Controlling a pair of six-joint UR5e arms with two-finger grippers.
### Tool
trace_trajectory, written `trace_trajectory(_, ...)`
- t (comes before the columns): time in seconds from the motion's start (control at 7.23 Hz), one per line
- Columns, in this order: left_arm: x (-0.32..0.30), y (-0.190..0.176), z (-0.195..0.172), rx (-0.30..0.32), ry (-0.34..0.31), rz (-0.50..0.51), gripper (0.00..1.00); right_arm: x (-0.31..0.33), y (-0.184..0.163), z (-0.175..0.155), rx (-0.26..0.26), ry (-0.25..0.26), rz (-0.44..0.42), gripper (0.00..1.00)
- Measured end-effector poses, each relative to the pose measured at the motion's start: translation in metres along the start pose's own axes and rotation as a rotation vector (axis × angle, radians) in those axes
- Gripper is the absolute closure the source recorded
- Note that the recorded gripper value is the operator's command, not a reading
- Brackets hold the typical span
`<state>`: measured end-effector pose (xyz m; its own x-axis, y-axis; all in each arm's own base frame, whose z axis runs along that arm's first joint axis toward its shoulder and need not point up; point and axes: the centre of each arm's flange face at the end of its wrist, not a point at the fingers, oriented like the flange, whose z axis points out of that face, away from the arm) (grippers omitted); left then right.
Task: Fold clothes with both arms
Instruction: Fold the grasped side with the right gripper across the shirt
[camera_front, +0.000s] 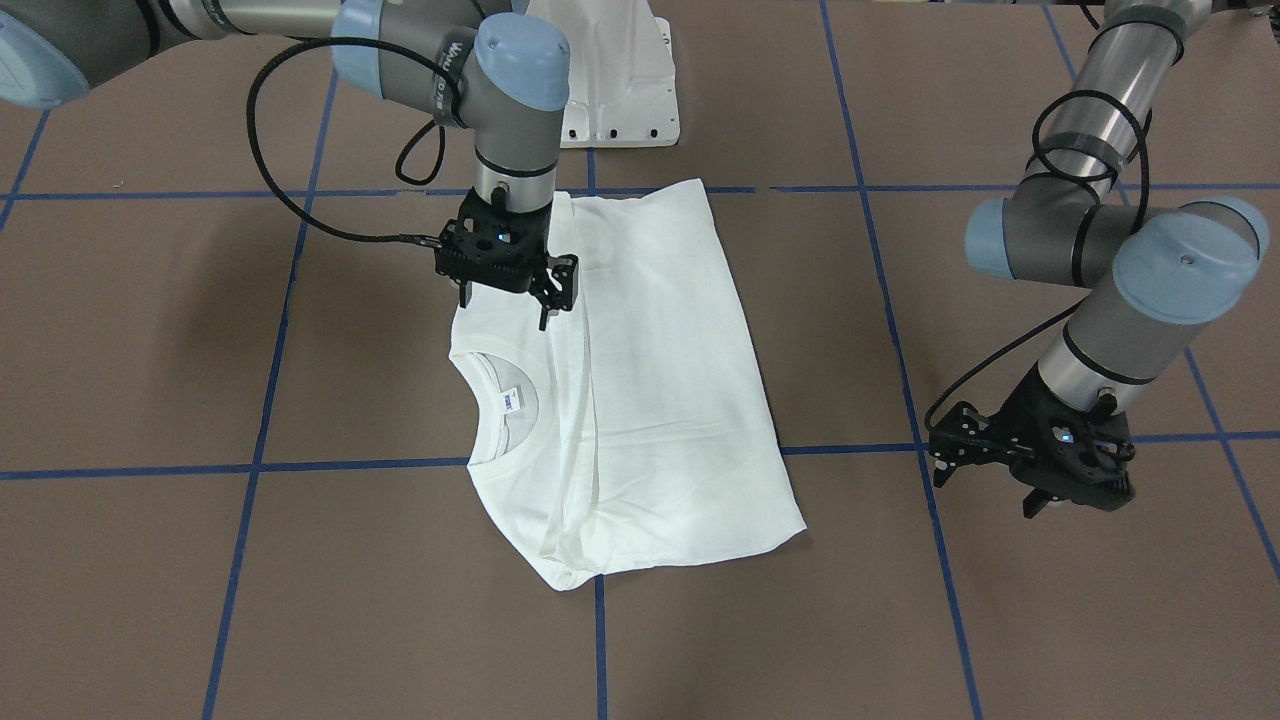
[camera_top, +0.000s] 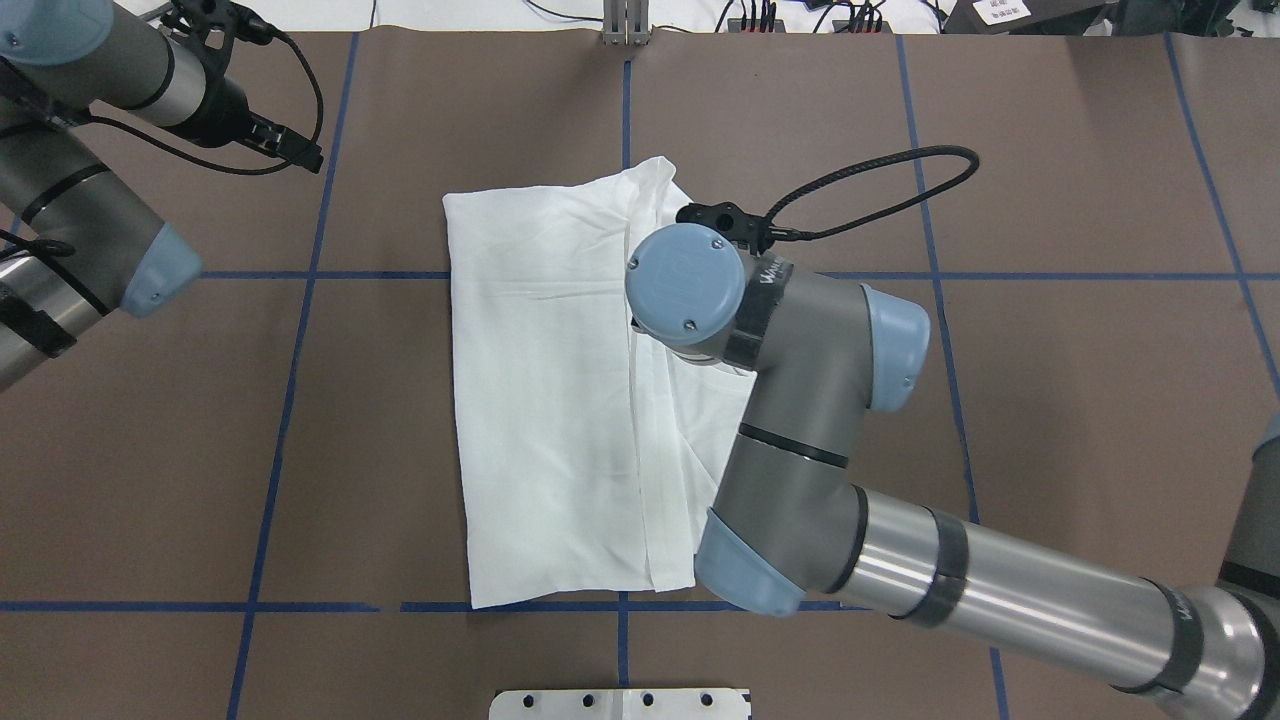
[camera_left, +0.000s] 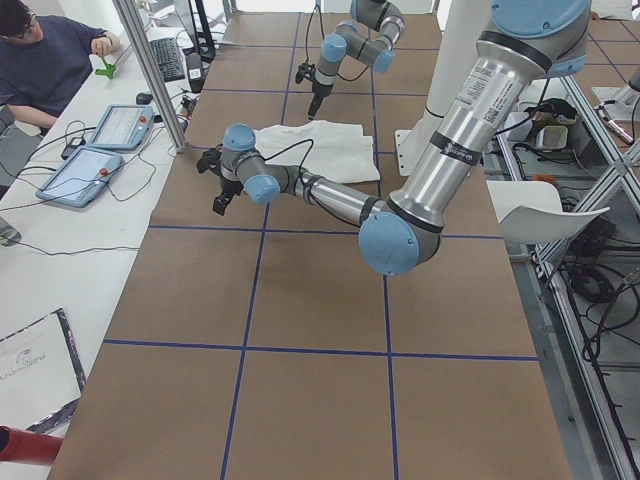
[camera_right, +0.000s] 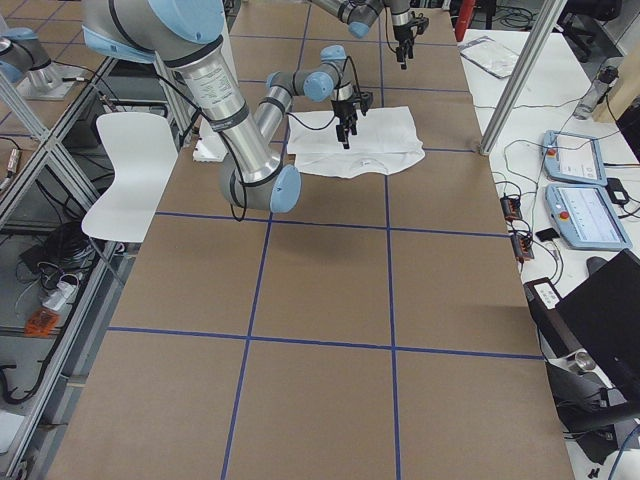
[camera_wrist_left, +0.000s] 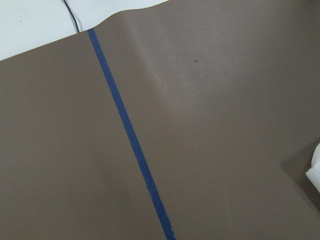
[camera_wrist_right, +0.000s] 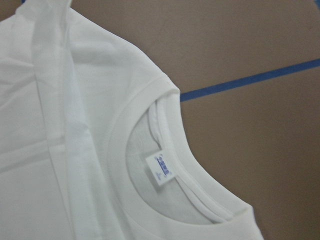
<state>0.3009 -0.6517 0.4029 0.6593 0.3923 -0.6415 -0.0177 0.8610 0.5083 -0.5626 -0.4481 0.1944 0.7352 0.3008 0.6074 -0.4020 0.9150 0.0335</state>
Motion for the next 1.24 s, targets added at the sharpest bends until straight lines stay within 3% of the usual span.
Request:
trace_trajectory(0.41, -0.001, 0.006, -0.004, 0.001, 0.005, 0.002, 0.00, -0.078, -0.029, 0.031, 0.022, -0.019, 0.031, 0.00)
trace_trajectory(0.69, -0.003, 0.010, -0.004, -0.003, 0.007, 0.001, 0.00, -0.115, -0.035, 0.044, 0.022, 0.031, 0.026, 0.00)
trace_trajectory(1.24, -0.003, 0.012, -0.003, -0.006, 0.007, 0.001, 0.00, -0.112, -0.056, 0.077, 0.039, 0.124, -0.066, 0.00)
